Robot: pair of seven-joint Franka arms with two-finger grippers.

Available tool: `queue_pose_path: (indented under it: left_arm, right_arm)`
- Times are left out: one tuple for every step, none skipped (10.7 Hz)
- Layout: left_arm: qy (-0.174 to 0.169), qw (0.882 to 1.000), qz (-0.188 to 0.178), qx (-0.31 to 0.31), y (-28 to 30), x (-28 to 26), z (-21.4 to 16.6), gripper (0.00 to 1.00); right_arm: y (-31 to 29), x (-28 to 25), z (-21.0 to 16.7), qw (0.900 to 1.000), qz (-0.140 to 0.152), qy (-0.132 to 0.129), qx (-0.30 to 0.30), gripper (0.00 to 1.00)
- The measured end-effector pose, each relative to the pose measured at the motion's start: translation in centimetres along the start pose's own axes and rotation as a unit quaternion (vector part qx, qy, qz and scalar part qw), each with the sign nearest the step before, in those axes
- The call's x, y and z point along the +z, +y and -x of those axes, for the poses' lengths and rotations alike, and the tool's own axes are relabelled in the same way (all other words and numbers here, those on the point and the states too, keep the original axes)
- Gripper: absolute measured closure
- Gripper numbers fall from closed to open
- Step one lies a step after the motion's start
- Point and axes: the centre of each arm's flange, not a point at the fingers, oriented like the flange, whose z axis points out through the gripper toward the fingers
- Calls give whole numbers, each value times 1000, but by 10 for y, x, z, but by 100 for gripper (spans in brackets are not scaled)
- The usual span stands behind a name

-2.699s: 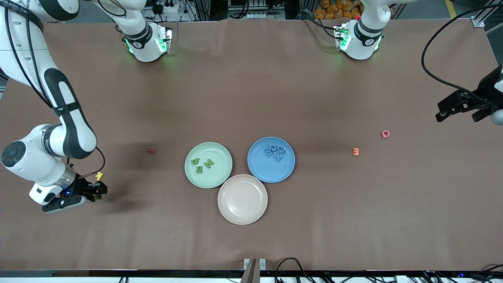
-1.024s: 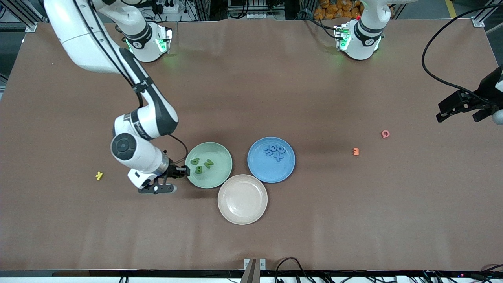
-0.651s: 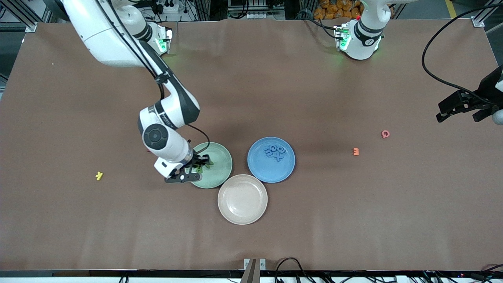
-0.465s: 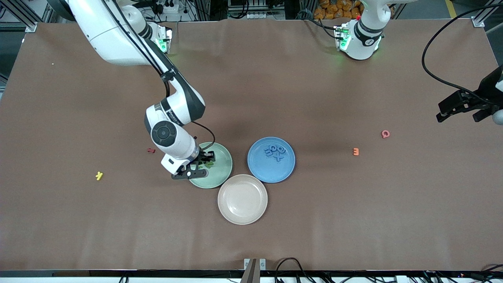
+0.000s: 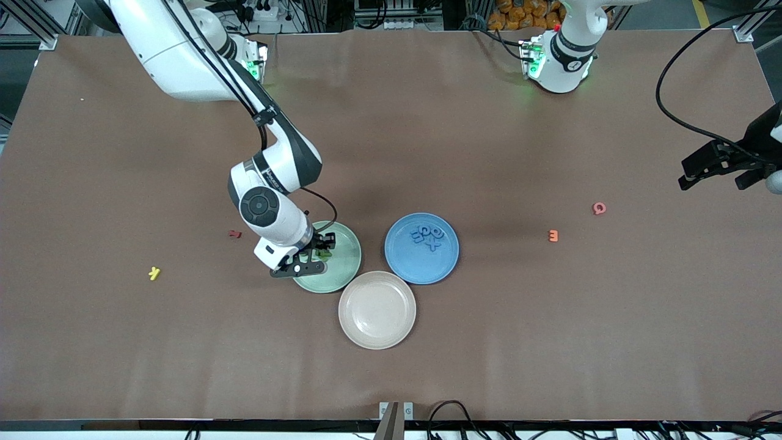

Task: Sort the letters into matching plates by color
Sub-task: 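Carry the green u over the green plate with the right gripper, then open the right gripper to drop the green u into the green plate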

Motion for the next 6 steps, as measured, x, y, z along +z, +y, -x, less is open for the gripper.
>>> queue_pose_path:
  left_arm:
    - [0,1000,0,0,0,0,0,0]
    - [0,1000,0,0,0,0,0,0]
    - [0,1000,0,0,0,0,0,0]
    - [0,1000,0,0,0,0,0,0]
    - [0,1000,0,0,0,0,0,0]
    - [0,1000,0,0,0,0,0,0]
  right_arm:
    - [1,0,0,1000,1,0,1,30]
    - [3,0,-1,1000,2,1,2,17]
    - [5,0,-2,1000,3,1,3,5]
    - [7,0,-3,1000,4,1,3,0]
    - [13,0,-5,1000,7,3,3,0]
    - [24,-2,-10,1000,12,7,-11,0]
